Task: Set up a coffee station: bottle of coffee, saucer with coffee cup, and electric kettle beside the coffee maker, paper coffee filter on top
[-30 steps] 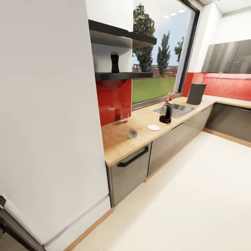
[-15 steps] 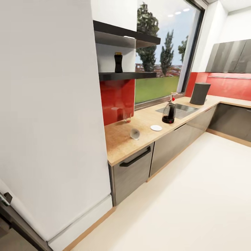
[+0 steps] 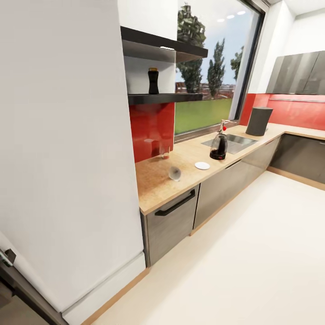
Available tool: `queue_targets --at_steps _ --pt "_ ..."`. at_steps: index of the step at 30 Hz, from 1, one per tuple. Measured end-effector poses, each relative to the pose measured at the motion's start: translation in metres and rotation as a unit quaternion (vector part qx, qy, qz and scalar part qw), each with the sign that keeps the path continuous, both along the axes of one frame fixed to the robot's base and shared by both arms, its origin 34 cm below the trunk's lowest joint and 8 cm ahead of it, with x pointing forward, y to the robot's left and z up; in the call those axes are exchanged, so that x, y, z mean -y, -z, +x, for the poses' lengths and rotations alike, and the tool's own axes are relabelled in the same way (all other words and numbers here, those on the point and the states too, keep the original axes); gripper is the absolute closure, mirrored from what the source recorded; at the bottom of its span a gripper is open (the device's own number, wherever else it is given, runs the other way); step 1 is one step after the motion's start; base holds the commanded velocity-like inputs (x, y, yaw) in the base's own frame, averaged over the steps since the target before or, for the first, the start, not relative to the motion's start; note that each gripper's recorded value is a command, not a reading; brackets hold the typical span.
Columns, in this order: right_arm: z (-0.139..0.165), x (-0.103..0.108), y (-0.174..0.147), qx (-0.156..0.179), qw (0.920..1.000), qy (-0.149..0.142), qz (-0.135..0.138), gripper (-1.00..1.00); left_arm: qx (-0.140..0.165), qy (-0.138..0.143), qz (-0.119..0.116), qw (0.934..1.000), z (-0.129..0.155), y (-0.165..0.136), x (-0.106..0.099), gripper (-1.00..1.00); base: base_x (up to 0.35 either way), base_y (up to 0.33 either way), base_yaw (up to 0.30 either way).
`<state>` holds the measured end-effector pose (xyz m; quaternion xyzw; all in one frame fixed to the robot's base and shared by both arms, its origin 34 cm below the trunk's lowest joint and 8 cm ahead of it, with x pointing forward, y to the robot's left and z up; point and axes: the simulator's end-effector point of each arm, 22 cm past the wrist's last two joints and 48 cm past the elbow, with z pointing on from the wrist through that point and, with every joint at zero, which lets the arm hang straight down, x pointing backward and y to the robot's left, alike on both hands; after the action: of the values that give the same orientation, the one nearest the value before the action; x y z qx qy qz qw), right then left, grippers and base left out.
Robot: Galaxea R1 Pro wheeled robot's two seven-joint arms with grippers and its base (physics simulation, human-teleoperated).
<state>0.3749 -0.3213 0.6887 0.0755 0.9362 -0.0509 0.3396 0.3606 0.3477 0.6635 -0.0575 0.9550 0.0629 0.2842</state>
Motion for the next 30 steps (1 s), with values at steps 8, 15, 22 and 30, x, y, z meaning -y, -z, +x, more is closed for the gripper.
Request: queue_targets --at_steps 8,15,22,30 --pt "0.0015 -0.0002 -0.001 0.002 1.0 0.002 0.001 -1.0 0.0 -0.001 0.002 1.0 -0.0001 -0.0003 -0.0018 -1.0 0.021 -0.075 0.0" --pt "0.0035 -0.0009 -0.0026 0.008 1.0 0.0 0.002 -1.0 -0.001 -0.001 0.002 1.0 -0.0006 -0.0001 -0.0019 -1.0 0.096 -0.257 0.01" --pt "0.0043 -0.0018 -0.0034 0.009 1.0 0.001 0.002 -1.0 0.001 -0.001 0.002 1.0 0.0007 -0.0012 -0.0019 -1.0 0.099 -0.262 0.184" --pt "0.0066 -0.0019 -0.0055 0.013 0.9999 0.001 0.002 -1.0 0.006 -0.001 0.002 1.0 0.0037 -0.0035 -0.002 -1.0 0.123 -0.255 0.211"
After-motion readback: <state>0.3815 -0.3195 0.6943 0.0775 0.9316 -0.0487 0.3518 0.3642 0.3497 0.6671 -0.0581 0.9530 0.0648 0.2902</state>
